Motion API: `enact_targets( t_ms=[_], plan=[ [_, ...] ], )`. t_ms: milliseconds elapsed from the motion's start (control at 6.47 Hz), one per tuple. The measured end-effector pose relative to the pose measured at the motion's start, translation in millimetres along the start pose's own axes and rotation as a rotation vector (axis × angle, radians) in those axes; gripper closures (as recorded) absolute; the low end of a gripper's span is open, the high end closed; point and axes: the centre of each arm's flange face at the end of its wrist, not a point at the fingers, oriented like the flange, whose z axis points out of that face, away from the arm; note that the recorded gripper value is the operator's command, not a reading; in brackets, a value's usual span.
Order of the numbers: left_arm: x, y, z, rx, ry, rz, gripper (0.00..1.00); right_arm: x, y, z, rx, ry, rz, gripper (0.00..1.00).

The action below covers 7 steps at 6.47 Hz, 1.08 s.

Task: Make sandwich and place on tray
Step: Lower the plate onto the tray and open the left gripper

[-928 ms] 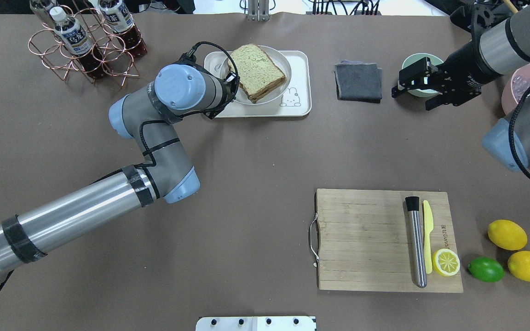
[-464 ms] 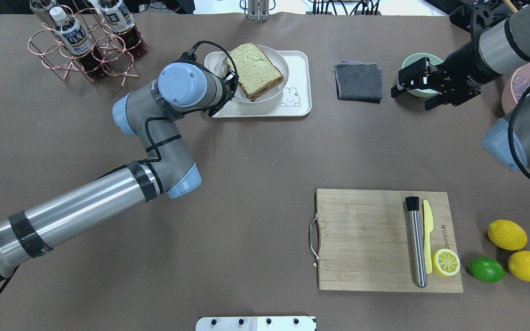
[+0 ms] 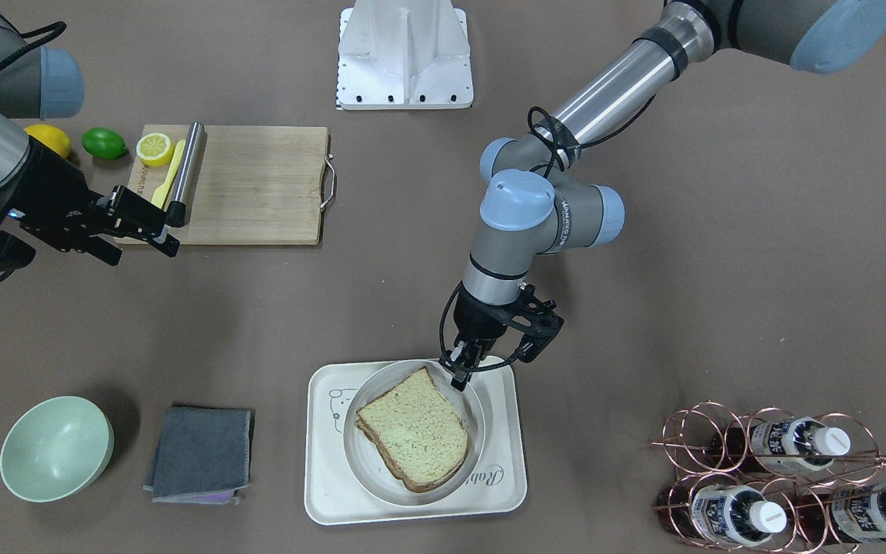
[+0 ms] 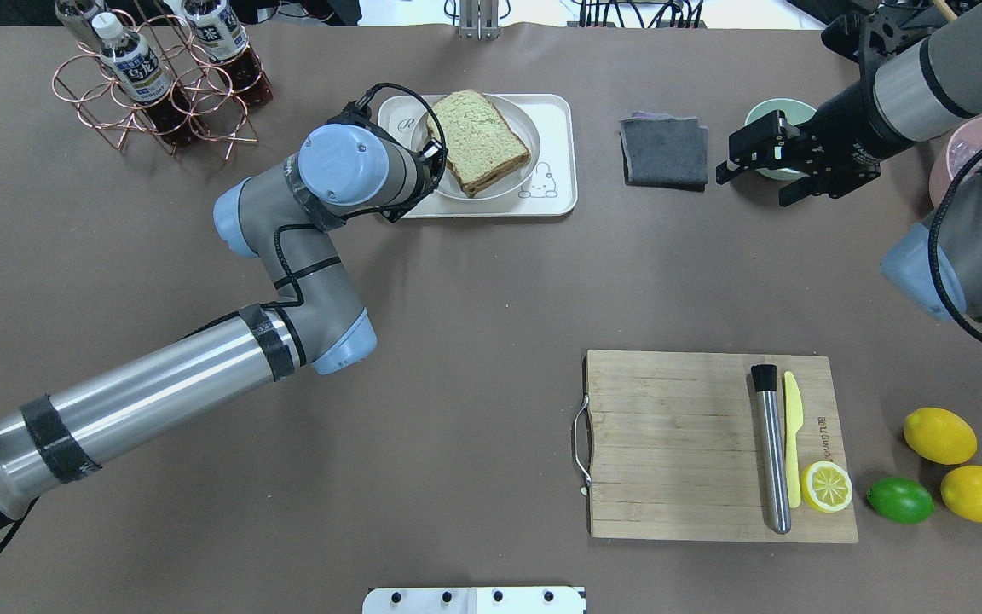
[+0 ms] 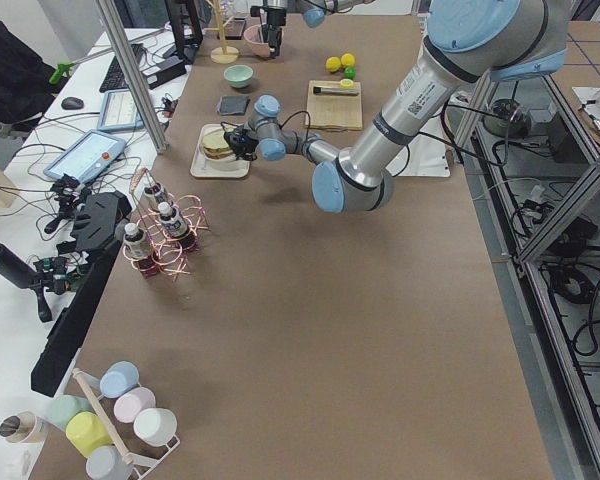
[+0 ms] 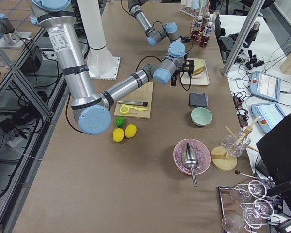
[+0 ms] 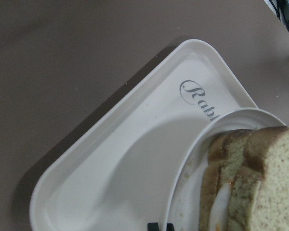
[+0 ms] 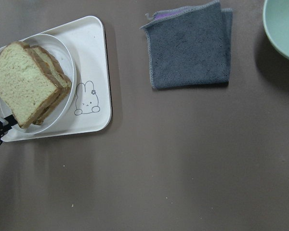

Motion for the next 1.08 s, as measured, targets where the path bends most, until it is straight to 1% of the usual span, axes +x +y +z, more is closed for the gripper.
enact_targets(
  t_ms=[309,619,773,928,1082],
  plan=[
    [-0.4,-3.1,0.4,0.003,-0.001,0.034,0.46,0.0,-0.3,4.3,0.001,0.006,-0.001,0.01],
    [7.8,-26.4,-4.7,0.021,0.006,0.042,0.46,-1.0,-0.1,4.4,0.001,0.005,-0.001,0.01],
    [12.5,-35.2,-9.4,0.018,0.011,0.040,0.34,-1.0,0.9,3.7,0.000,0.004,0.001,0.01],
    [18.0,-37.0,-17.3,0.007,0.023,0.039,0.02,-0.6,2.4,2.6,-0.002,0.002,0.004,0.01],
    [23.4,-34.4,-30.7,-0.007,0.046,0.043,0.02,0.5,4.2,0.5,-0.003,-0.001,0.007,0.01]
  ],
)
